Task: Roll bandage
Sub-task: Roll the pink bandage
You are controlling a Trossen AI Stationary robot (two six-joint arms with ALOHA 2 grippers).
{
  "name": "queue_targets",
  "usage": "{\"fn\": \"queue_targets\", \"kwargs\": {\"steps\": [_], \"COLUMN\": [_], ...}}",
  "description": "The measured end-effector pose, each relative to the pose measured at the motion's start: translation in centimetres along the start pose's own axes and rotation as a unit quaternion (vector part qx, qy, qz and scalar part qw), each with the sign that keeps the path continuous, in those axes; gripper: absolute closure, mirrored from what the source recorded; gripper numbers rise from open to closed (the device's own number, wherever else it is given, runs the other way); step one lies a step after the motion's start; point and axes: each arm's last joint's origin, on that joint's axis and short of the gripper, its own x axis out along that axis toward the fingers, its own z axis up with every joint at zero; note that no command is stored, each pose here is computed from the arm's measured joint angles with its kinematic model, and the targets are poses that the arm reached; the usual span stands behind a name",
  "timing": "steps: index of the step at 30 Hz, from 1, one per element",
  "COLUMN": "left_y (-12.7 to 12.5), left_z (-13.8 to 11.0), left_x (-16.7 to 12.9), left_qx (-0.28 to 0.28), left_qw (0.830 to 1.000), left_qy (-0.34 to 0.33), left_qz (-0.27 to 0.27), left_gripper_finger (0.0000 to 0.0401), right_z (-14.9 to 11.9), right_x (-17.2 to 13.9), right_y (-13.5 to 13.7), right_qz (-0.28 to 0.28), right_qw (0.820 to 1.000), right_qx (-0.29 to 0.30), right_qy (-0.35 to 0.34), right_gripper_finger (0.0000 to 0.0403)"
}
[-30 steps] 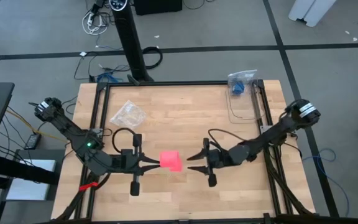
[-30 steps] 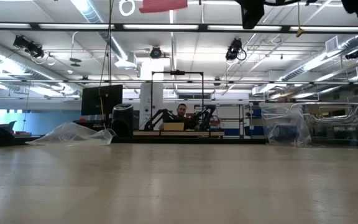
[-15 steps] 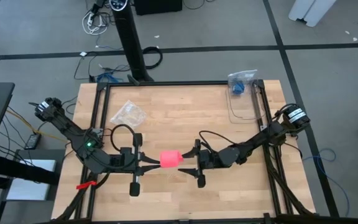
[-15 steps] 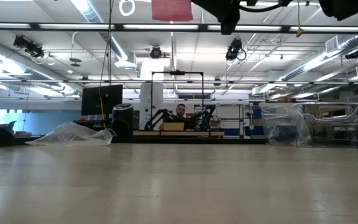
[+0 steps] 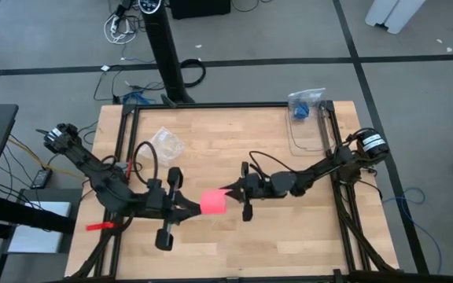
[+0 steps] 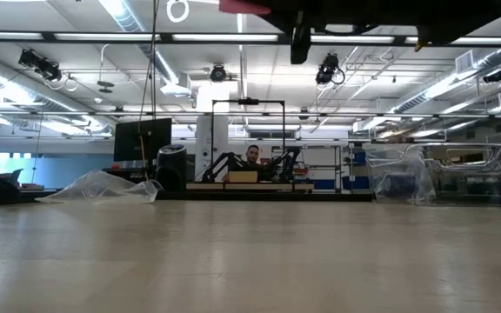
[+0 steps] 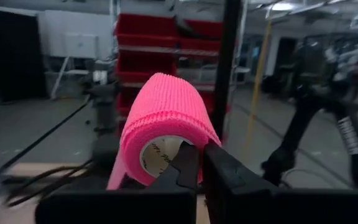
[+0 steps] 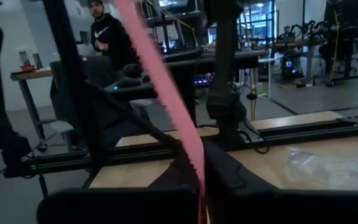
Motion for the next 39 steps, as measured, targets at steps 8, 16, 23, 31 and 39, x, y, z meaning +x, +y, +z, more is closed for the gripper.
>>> {"fn": "queue_targets", "kwargs": {"steps": [8,16,23,31,39], "left_y": [-0.1,0.4,1.2,2.4,4.4], "left_z": [1.1,1.3,-0.5,-4.2,-8.4], "left_x": [0.0,-0.1,-0.3,-1.7,-3.4], "left_qx": [0.021,0.092,0.138,0.153,0.152], "left_qw": [0.998,0.992,0.969,0.960,0.956], "left_qy": [-0.050,-0.050,0.022,0.055,0.082], "left_qz": [-0.022,0.069,0.206,0.227,0.238], "left_gripper_finger": [0.0389,0.0389,0.0389,0.0390,0.0391], "right_z": [-0.6,-1.5,-2.0,-1.8,-0.1], "right_x": [0.5,-0.5,-2.4,-4.4,-5.0], "right_y": [-2.1,1.3,5.7,9.8,12.8], "right_qz": [0.005,0.051,0.092,0.126,0.163], "right_qw": [0.999,0.994,0.990,0.986,0.981], "right_qx": [0.028,0.046,0.065,0.082,0.083], "right_qy": [0.045,0.080,0.089,0.078,0.059], "right_gripper_finger": [0.0400,0.0401,0.0402,0.0403,0.0403]}}
